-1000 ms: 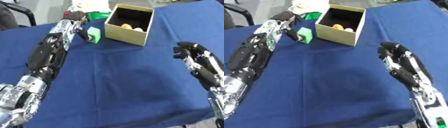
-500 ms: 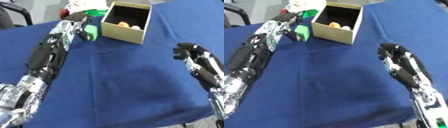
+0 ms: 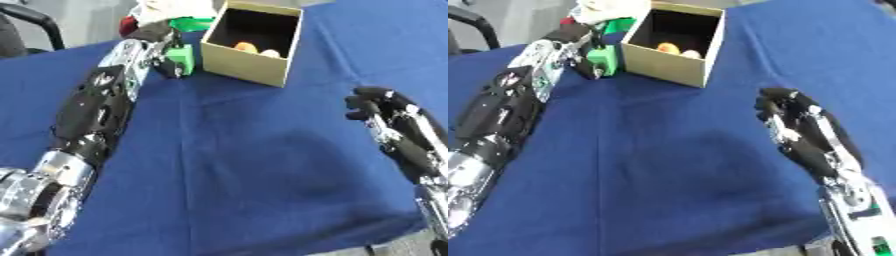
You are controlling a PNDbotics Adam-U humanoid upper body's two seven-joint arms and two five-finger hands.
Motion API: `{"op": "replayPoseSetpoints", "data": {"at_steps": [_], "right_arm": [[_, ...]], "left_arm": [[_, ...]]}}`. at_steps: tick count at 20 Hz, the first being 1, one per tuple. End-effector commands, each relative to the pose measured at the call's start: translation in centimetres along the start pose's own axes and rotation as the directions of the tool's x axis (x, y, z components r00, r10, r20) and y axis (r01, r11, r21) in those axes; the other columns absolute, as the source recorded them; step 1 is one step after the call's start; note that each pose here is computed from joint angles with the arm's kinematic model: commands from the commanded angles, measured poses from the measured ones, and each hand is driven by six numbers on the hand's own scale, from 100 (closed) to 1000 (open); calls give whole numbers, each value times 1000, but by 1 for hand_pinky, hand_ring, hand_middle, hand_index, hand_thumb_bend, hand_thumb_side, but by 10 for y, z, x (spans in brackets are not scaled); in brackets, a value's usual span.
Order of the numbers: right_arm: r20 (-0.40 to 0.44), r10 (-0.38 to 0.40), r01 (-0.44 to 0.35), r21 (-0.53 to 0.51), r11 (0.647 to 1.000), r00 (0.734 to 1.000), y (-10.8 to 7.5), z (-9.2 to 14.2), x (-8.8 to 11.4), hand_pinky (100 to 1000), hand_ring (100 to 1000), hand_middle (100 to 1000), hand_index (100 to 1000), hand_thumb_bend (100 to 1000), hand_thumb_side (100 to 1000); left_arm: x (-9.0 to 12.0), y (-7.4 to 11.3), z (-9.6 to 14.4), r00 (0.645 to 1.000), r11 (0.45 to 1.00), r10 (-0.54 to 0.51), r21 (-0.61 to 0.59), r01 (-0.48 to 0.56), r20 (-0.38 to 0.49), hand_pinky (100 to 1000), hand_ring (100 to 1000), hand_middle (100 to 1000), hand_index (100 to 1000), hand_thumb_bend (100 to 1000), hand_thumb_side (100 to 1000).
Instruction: Pick up objects on the table and place them in the box.
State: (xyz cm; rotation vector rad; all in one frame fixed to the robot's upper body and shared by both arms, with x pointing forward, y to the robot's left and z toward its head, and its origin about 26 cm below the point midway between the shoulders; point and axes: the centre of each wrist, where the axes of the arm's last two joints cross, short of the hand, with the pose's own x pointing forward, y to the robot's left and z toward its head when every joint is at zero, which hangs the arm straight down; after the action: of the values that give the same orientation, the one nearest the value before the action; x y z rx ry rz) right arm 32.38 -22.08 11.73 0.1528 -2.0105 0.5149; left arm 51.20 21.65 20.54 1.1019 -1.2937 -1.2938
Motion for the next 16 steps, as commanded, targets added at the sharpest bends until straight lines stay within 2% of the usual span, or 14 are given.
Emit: {"op": "replayPoseSetpoints", "data": {"at_steps": [1,4,8,12,16], "right_arm": [[21,10,-10,2,1000,1000,-2,-3,5,747,836,611,797,100,457],[20,8,-8,3,1000,1000,-2,-3,5,747,836,611,797,100,457],[23,5,-5,9,1000,1000,-1,-4,5,747,836,611,797,100,458],[28,2,-3,17,1000,1000,0,-5,7,748,836,611,797,100,458],[33,-1,0,27,1000,999,1,-7,7,748,837,611,797,100,458]], "left_arm": [[-4,44,4,999,990,-38,136,39,-4,652,521,522,750,177,100],[7,62,8,997,977,-59,206,49,40,652,522,519,750,176,100],[37,74,11,982,965,-113,252,73,149,669,531,531,758,185,100],[73,72,11,958,963,-147,255,82,247,674,537,538,761,185,100],[101,58,10,936,967,-161,240,86,312,691,564,569,775,206,100]]}}
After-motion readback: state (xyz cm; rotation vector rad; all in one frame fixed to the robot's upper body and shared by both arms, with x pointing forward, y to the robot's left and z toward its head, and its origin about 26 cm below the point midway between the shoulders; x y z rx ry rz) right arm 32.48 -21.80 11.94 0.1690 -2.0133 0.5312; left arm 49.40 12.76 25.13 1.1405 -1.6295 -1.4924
